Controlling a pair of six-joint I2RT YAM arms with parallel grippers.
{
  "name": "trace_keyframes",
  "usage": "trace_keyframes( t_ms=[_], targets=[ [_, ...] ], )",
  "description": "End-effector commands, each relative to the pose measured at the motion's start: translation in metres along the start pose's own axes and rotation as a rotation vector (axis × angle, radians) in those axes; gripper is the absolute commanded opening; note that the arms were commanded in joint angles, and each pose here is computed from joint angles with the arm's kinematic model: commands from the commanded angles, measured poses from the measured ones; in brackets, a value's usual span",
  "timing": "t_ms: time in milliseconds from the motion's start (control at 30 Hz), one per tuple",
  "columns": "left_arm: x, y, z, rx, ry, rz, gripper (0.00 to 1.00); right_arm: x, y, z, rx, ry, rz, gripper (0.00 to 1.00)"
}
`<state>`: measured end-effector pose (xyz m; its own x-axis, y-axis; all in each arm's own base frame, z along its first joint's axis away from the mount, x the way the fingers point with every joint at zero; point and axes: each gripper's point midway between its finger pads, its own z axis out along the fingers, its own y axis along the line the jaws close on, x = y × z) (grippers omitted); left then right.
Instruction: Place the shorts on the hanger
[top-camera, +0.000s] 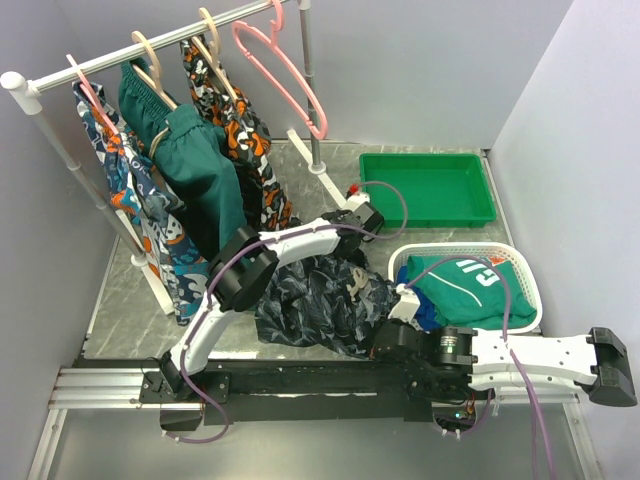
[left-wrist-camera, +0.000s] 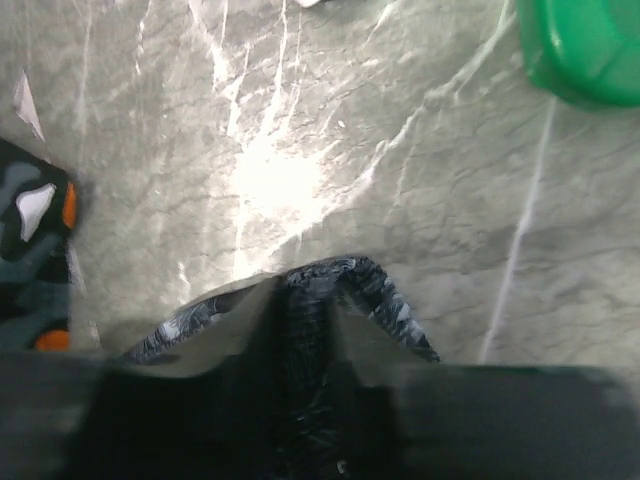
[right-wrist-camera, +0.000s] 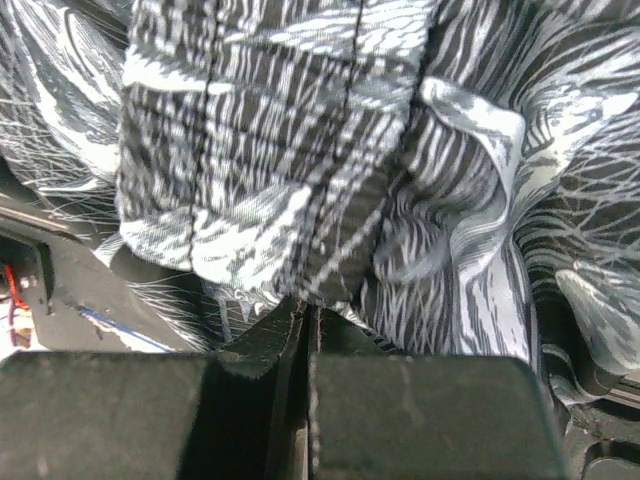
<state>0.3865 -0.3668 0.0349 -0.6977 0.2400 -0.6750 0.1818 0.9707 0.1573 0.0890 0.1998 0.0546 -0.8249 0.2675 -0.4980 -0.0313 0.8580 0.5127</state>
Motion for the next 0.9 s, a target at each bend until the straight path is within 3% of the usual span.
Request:
trace_keyframes(
  t_ms=[0, 67, 333, 600, 867],
  targets=[
    [-0.015, 0.003, -0.007, 0.02, -0.033, -0.023, 0.17, -0.01, 0.007, 0.0, -0.004, -0.046, 0.013, 0.0],
    [-0.025, 0.009, -0.017, 0.03, -0.053, -0.044, 0.01, -0.01, 0.006, 0.0, -0.002, -0.049, 0.018, 0.0],
    [-0.069, 0.043, -0.084, 0.058, -0.164, -0.147, 0.01, -0.017, 0.008, -0.004, 0.001, -0.072, 0.036, 0.0],
    [-0.085, 0.073, -0.159, 0.171, -0.233, -0.25, 0.01, -0.032, 0.021, -0.014, -0.008, -0.106, 0.033, 0.05],
    [-0.084, 0.096, -0.205, 0.239, -0.275, -0.288, 0.01, -0.062, 0.051, -0.049, -0.095, -0.151, 0.045, 0.31]
  ],
)
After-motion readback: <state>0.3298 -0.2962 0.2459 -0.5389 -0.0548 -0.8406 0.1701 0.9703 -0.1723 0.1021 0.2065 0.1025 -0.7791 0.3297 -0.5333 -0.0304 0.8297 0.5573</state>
